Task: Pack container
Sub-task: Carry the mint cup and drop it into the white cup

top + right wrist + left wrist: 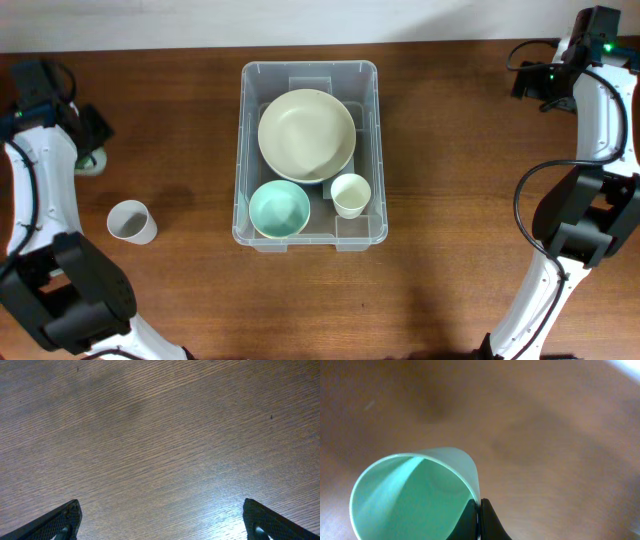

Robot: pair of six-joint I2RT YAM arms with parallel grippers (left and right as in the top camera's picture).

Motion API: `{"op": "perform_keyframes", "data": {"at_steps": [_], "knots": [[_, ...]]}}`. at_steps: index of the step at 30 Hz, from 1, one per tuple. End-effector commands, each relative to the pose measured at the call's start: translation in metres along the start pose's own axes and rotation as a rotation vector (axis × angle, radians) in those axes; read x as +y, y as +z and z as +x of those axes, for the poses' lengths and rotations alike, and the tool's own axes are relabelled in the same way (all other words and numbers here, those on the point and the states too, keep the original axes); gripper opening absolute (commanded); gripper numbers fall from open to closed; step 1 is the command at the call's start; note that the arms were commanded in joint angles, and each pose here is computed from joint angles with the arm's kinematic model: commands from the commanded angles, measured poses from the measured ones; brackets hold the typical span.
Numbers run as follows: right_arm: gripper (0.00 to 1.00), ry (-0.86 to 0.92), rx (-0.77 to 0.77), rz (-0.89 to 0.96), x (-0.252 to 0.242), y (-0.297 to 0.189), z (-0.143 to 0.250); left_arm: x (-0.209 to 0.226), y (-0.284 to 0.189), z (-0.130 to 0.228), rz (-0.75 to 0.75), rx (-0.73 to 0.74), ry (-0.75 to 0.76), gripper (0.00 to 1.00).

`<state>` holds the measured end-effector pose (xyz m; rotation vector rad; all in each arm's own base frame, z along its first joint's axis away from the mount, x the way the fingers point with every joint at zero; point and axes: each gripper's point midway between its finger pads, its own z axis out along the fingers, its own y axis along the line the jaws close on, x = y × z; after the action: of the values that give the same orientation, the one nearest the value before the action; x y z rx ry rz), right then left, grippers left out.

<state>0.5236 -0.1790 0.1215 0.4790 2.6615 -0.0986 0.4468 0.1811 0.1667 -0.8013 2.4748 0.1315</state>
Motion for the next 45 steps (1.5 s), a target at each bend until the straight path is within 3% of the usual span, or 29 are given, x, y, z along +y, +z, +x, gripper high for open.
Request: {"op": "perform_keyframes", "data": {"at_steps": [1,5,9,16,26,45], "knots": [[0.99,0.011,-0.01,-0.002,0.0,-0.006,-0.001,-0.093,-0.066,-0.014,0.323,-0.102,0.244,0.0],[0.99,0.011,-0.01,-0.002,0.0,-0.006,-0.001,-0.169,-0.105,0.019,0.563,-0.107,0.479,0.01],[0.99,0.011,-0.01,-0.002,0.0,-0.006,-0.001,-0.243,-0.151,0.08,0.803,-0.091,0.755,0.01],[0.99,0.011,-0.01,-0.002,0.0,-0.006,-0.001,-0.311,-0.201,0.176,0.94,-0.082,1.104,0.01],[0.99,0.011,-0.01,-0.002,0.0,-0.006,-0.001,-0.34,-0.229,0.261,0.909,-0.055,1.313,0.01],[0.99,0.011,-0.01,-0.002,0.0,-0.006,-0.001,-0.316,-0.202,0.304,0.836,0.113,1.355,0.0]]}}
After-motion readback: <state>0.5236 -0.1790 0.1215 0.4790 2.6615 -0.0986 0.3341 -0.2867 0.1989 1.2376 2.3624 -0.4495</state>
